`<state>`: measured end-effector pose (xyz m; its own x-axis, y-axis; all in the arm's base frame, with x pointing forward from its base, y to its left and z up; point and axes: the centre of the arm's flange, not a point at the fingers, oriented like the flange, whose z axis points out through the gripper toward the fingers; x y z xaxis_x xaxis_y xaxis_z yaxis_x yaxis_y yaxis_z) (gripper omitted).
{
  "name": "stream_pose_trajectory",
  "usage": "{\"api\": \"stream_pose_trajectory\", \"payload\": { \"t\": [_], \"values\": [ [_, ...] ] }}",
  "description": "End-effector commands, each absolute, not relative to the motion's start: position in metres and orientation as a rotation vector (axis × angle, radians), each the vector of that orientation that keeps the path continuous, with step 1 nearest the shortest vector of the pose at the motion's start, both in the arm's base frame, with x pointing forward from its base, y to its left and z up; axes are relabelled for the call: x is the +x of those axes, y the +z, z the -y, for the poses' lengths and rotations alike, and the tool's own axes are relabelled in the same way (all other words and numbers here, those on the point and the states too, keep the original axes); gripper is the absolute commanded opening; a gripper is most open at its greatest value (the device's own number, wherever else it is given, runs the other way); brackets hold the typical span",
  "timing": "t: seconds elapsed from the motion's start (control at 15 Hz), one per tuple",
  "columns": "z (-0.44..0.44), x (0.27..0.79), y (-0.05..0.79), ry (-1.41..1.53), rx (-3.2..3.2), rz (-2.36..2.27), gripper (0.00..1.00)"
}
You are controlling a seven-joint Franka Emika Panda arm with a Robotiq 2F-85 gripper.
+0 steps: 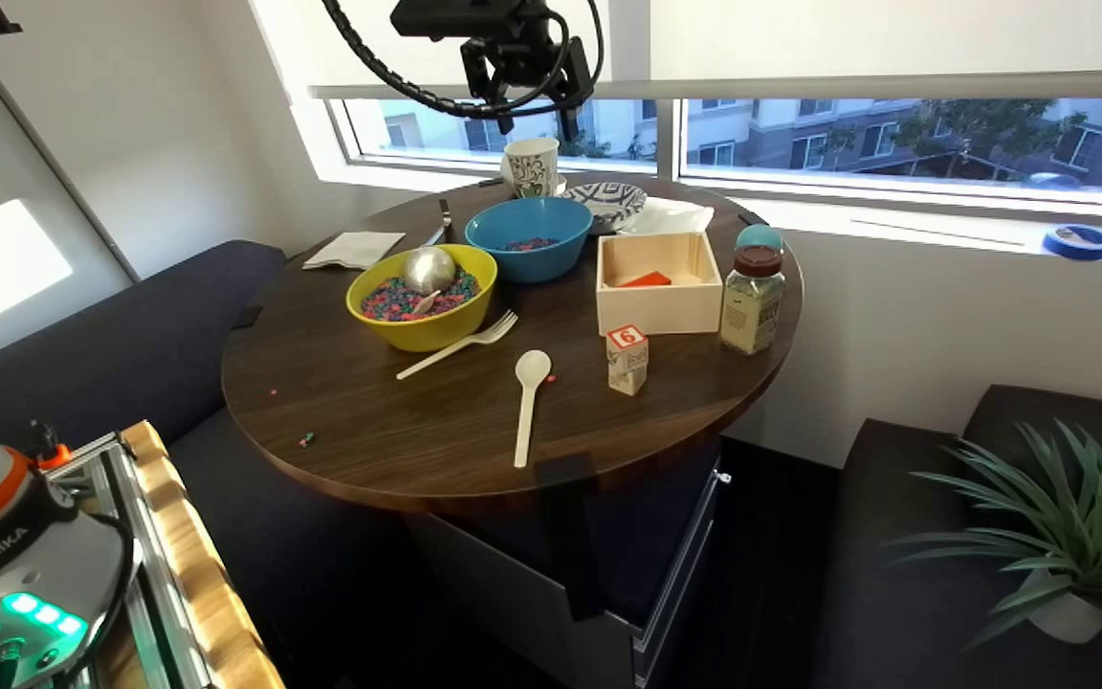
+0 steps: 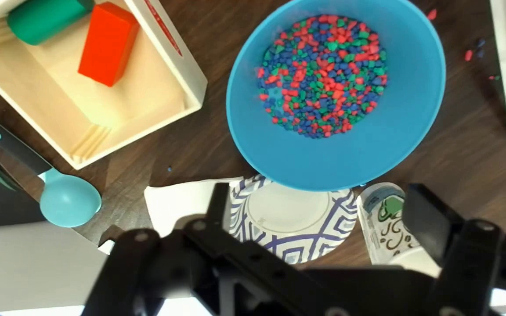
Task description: Pick up the red rectangular block from the blue bowl and put it in the square open box, pick up the green rectangular block from the blue bowl and put it in the square open box
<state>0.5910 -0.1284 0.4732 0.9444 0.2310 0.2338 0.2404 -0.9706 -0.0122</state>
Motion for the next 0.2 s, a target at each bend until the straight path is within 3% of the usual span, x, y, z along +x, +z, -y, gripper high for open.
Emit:
{"api": "stream_pose_trajectory", "payload": {
  "t": [0.0,0.13],
  "values": [
    [0.1284,0.5909,0.4736,-0.362,-3.056,0.374,1.00],
    [0.1284,0.5910,0.4727,-0.360,-3.055,0.379,1.00]
  ]
}}
